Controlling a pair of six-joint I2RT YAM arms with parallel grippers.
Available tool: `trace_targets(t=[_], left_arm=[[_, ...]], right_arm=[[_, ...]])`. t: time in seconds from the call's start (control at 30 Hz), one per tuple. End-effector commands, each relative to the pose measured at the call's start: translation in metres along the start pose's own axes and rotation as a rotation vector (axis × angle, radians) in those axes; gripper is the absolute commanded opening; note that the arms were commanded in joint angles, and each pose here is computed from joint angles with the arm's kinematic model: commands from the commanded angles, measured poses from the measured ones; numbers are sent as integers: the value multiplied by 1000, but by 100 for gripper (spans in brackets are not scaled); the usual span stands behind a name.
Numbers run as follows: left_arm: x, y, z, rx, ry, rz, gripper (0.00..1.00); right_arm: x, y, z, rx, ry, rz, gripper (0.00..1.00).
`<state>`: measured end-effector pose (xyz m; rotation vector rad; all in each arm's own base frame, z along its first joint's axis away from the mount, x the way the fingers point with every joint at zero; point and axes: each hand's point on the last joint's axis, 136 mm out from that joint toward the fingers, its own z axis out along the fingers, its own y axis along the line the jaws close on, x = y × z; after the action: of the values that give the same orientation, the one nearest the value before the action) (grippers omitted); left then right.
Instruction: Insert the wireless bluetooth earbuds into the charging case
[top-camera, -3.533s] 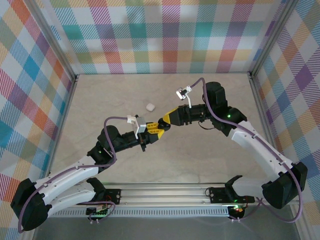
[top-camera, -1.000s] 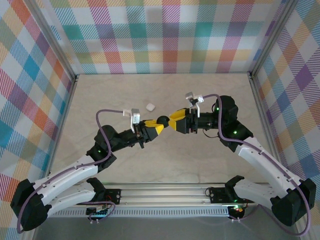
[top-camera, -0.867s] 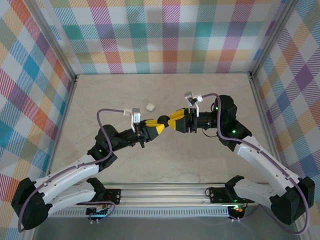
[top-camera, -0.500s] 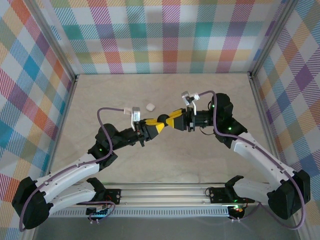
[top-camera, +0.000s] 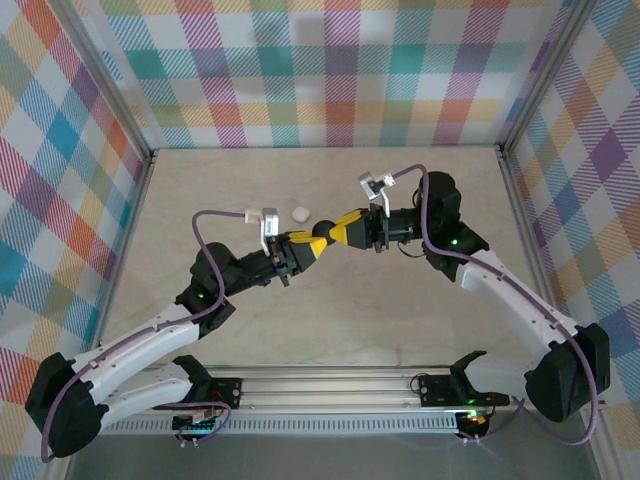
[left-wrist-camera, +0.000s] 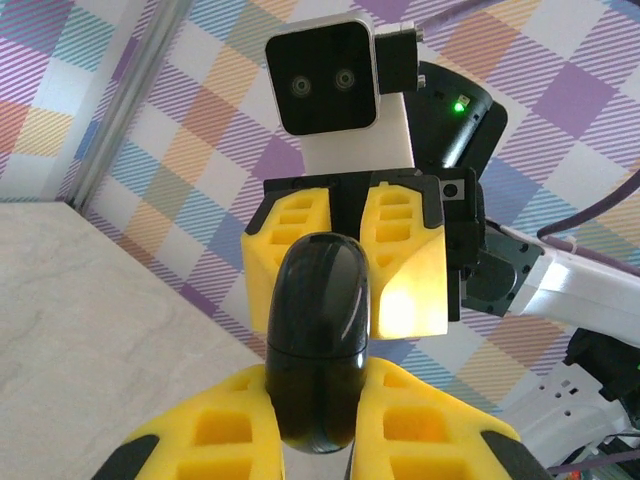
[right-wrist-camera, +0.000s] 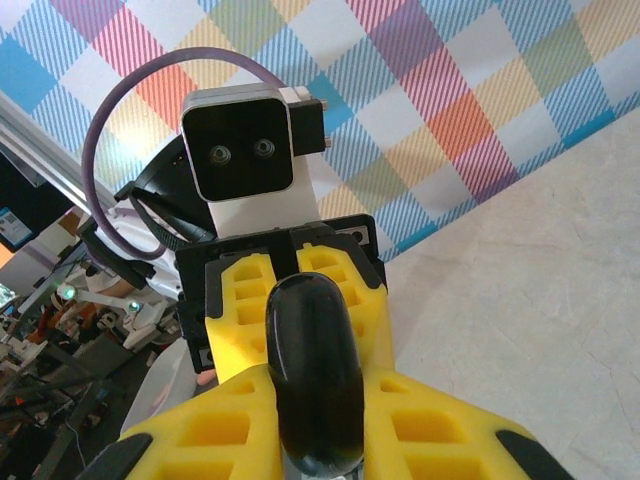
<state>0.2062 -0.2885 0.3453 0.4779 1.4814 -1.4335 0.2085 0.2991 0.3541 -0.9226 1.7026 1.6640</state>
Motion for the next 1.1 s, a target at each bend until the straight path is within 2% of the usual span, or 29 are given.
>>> trace_targets(t=[0.0, 0.07, 0.13, 0.2, 0.33, 0.4, 0.5, 0.6, 0.73, 0.93, 1.07], left_arm=[[-6, -14, 8, 39, 19, 54, 32], [-6, -9, 8, 7, 25, 57, 49], [-6, -6, 8, -15, 36, 66, 63], [-5, -1, 8, -51, 55, 85, 100], [0, 19, 1, -190, 115, 143, 100], [5, 38, -7, -306, 151, 170, 100], [12, 67, -22, -473, 207, 200, 100], [17, 83, -31, -551, 233, 197, 100], [22, 99, -40, -619, 258, 177, 100], [32, 114, -47, -646, 293, 140, 100], [35, 122, -53, -664, 298, 132, 100]], right_arm=[[13, -2, 10, 10, 57, 54, 4], [12, -13, 7, 78, 48, 63, 3], [11, -26, 1, 146, 34, 88, 3], [10, -43, -9, 230, 7, 124, 3], [12, -80, -38, 376, -41, 213, 3], [19, -106, -56, 452, -43, 283, 4], [47, -158, -85, 591, 3, 453, 4], [85, -211, -114, 707, 65, 634, 3], [116, -267, -148, 730, 33, 828, 1], [126, -320, -165, 729, 86, 888, 1], [132, -340, -171, 708, 119, 934, 2]])
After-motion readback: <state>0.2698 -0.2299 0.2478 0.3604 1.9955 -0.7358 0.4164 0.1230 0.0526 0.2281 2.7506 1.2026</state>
